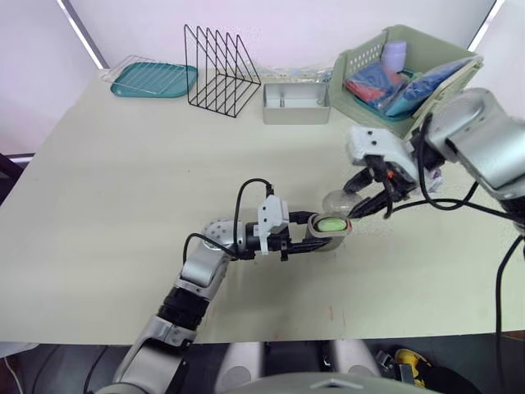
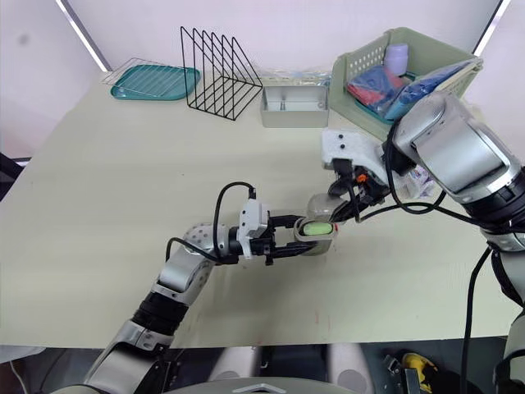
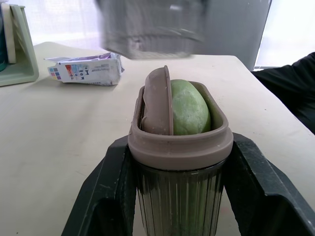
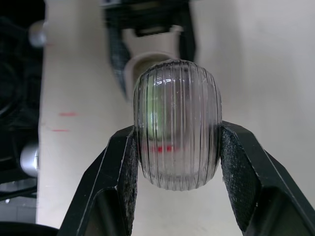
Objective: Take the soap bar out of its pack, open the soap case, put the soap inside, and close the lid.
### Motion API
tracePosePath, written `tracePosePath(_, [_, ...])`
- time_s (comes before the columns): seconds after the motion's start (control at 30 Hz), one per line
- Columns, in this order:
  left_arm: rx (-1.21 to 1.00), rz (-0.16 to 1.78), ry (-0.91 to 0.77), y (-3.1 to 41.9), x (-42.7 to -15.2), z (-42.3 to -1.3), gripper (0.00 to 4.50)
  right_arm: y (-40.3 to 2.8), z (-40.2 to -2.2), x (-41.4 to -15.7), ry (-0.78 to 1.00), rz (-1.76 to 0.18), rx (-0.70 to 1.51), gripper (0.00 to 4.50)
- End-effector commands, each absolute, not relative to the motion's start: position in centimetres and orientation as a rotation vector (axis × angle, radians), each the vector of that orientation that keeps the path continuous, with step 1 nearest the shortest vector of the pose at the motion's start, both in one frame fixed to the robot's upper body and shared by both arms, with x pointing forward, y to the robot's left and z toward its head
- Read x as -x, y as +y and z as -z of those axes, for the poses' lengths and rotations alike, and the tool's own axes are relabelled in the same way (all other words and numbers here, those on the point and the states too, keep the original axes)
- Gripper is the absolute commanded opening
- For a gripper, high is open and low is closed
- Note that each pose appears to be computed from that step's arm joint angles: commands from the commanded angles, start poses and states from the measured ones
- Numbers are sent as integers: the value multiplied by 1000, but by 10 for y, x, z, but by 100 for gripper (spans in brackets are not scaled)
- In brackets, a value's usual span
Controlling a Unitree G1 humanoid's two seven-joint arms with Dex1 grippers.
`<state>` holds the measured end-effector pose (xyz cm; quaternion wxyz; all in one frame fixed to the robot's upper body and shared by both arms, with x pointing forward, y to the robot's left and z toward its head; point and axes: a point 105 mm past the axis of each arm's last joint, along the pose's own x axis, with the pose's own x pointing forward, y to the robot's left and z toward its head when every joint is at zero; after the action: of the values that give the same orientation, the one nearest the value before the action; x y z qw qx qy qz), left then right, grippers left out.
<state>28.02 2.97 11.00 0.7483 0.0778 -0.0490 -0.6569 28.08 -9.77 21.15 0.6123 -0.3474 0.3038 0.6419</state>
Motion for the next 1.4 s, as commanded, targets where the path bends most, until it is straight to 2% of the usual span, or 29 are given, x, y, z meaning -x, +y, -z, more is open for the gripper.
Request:
tracePosePath(0.03, [-186, 1425, -97, 32, -284, -108, 191, -93, -220, -277, 650, -1486, 815, 178])
tracePosePath(0.3, [-187, 1419, -104, 32, -283, -110, 191, -90, -205, -284, 659, -1470, 831, 178])
tracePosePath(0.93, [-190, 1398, -102, 34, -283, -109, 191, -80, -174, -271, 734, -1526, 819, 178])
tracePosePath(1.4, [-189, 1401, -110, 32, -283, -111, 191, -82, -145, -275, 842, -1454, 858, 178])
